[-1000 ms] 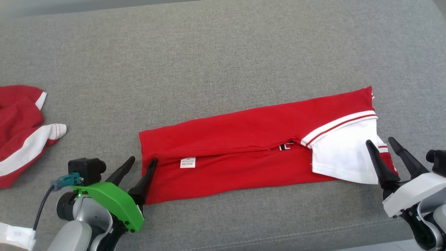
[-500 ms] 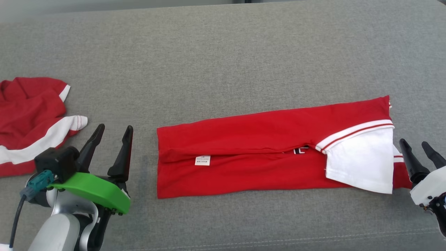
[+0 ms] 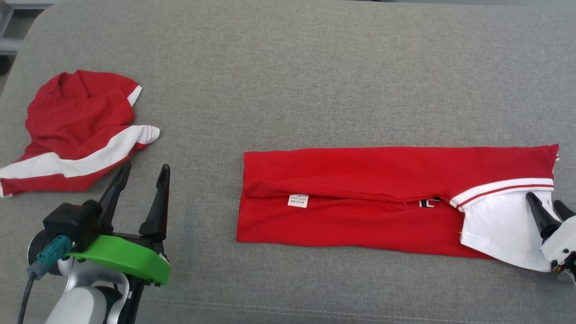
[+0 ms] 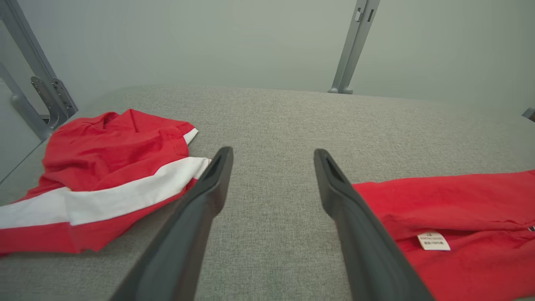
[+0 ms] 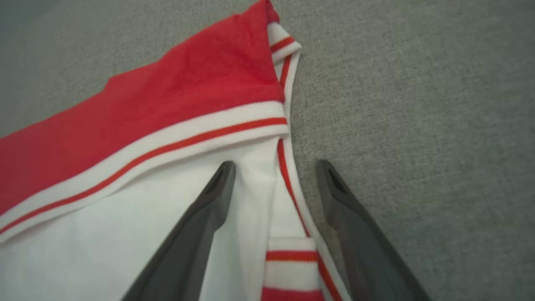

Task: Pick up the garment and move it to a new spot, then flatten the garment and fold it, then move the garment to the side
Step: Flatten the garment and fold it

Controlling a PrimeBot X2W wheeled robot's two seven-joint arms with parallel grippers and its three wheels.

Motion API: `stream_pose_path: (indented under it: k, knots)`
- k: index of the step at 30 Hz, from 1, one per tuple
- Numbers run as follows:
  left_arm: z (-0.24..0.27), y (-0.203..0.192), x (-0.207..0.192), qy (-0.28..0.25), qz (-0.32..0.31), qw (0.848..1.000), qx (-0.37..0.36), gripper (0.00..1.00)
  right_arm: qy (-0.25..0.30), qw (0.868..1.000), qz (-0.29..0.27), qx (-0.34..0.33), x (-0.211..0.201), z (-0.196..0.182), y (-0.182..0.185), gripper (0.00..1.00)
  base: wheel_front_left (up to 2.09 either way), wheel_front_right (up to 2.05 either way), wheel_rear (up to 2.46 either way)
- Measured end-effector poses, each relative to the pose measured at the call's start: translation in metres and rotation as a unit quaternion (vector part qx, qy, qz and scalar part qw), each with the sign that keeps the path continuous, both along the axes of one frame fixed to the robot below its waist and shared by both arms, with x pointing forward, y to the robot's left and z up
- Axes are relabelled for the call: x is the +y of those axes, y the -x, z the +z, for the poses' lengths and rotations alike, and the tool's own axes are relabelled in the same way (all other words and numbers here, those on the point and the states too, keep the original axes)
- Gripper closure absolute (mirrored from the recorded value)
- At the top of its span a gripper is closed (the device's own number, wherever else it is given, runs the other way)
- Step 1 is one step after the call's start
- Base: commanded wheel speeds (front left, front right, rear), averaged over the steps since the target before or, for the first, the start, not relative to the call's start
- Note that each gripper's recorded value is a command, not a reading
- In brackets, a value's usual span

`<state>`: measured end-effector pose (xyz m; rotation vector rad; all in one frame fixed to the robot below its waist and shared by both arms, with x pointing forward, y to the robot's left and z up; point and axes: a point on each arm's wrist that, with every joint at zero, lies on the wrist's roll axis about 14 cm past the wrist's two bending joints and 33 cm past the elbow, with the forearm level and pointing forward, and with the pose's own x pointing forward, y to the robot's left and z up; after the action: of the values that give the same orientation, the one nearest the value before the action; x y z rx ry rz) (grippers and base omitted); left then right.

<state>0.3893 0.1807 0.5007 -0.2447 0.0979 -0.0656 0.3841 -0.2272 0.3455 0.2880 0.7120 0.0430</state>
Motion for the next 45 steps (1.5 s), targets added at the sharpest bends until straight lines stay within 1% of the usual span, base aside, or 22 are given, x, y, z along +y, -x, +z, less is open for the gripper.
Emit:
stream_pose_path:
  k: [2, 3, 4, 5, 6, 10, 14, 16, 18, 22, 24, 26, 28, 30, 32, 33, 34, 37, 41, 43, 45]
  knots:
    - [0.000, 0.003, 0.005, -0.001, 0.009, 1.000, 0.001, 0.00, -0.020, 1.000, -0.001, 0.008, 0.008, -0.002, -0.006, 0.00, 0.00, 0.00, 0.00]
    - [-0.001, 0.005, 0.009, -0.001, 0.015, 1.000, 0.003, 0.00, -0.027, 1.000, 0.003, 0.011, 0.013, -0.003, -0.009, 0.09, 0.00, 0.00, 0.00]
    - [-0.002, 0.006, 0.013, -0.002, 0.023, 1.000, 0.003, 0.00, -0.035, 0.999, 0.003, 0.013, 0.016, -0.003, -0.012, 0.56, 0.00, 0.00, 0.00]
    - [-0.003, 0.008, 0.016, -0.003, 0.028, 1.000, 0.005, 0.00, -0.047, 0.999, 0.001, 0.014, 0.021, -0.003, -0.015, 0.96, 0.00, 0.00, 0.00]
    - [-0.004, 0.009, 0.019, -0.002, 0.033, 0.999, 0.007, 0.00, -0.059, 0.998, -0.003, 0.012, 0.023, -0.003, -0.017, 1.00, 0.00, 0.00, 0.00]
    - [-0.003, 0.010, 0.024, 0.003, 0.043, 0.999, 0.004, 0.00, -0.100, 0.995, -0.009, 0.020, 0.031, 0.000, -0.020, 1.00, 0.00, 0.00, 0.00]
    - [-0.003, 0.008, 0.022, 0.008, 0.042, 0.999, 0.003, 0.00, -0.117, 0.992, -0.047, 0.023, 0.012, 0.002, -0.018, 1.00, 0.00, 0.00, 0.00]
    - [0.001, 0.005, 0.019, 0.010, 0.039, 0.999, -0.006, 0.00, -0.098, 0.993, -0.067, 0.020, -0.012, 0.005, -0.017, 1.00, 0.00, 0.00, 0.00]
    - [0.004, 0.002, 0.016, 0.012, 0.034, 0.999, -0.012, 0.00, -0.070, 0.993, -0.095, 0.014, -0.047, 0.012, -0.017, 1.00, 0.00, 0.00, 0.00]
    - [0.005, -0.004, 0.009, 0.017, 0.025, 0.999, -0.015, 0.00, -0.019, 0.987, -0.160, -0.004, -0.116, 0.034, -0.014, 1.00, 0.00, 0.00, 0.00]
    - [0.004, -0.005, 0.005, 0.021, 0.020, 0.999, -0.014, 0.00, -0.001, 0.984, -0.179, -0.013, -0.139, 0.045, -0.011, 1.00, 0.00, 0.00, 0.00]
    - [0.003, -0.006, 0.001, 0.025, 0.015, 0.999, -0.013, 0.00, -0.007, 0.982, -0.187, -0.024, -0.146, 0.053, -0.010, 1.00, 0.00, 0.00, 0.00]
    - [0.003, -0.006, -0.001, 0.026, 0.012, 1.000, -0.012, 0.00, -0.045, 0.984, -0.166, -0.039, -0.130, 0.061, -0.017, 1.00, 0.00, 0.00, 0.00]
    - [0.003, -0.006, -0.005, 0.028, 0.006, 1.000, -0.013, 0.00, -0.098, 0.985, -0.124, -0.061, -0.097, 0.072, -0.027, 1.00, 0.00, 0.00, 0.00]
    - [0.005, -0.004, -0.008, 0.030, 0.003, 0.999, -0.015, 0.00, -0.148, 0.983, -0.081, -0.065, -0.059, 0.079, -0.031, 1.00, 0.00, 0.00, 0.00]
    - [0.006, -0.004, -0.008, 0.030, 0.004, 0.999, -0.017, 0.00, -0.166, 0.982, -0.059, -0.063, -0.041, 0.082, -0.031, 1.00, 0.00, 0.00, 0.00]
    - [0.006, -0.004, -0.008, 0.030, 0.004, 0.999, -0.017, 0.00, -0.166, 0.982, -0.059, -0.063, -0.041, 0.082, -0.031, 1.00, 0.00, 0.00, 0.00]
    - [0.008, -0.004, -0.008, 0.030, 0.004, 0.999, -0.019, 0.00, -0.214, 0.975, -0.001, -0.068, 0.009, 0.094, -0.031, 1.00, 0.00, 0.00, 0.00]
    - [0.008, -0.003, -0.009, 0.031, 0.002, 0.999, -0.018, 0.00, -0.273, 0.957, 0.068, -0.065, 0.078, 0.104, -0.018, 1.00, 0.00, 0.00, 0.00]
    - [0.008, -0.002, -0.010, 0.031, 0.001, 0.999, -0.017, 0.00, -0.292, 0.950, 0.091, -0.067, 0.104, 0.107, -0.012, 1.00, 0.00, 0.00, 0.00]
    - [0.007, -0.002, -0.011, 0.031, -0.001, 0.999, -0.016, 0.00, -0.311, 0.942, 0.102, -0.073, 0.125, 0.111, -0.008, 1.00, 0.00, 0.00, 0.00]
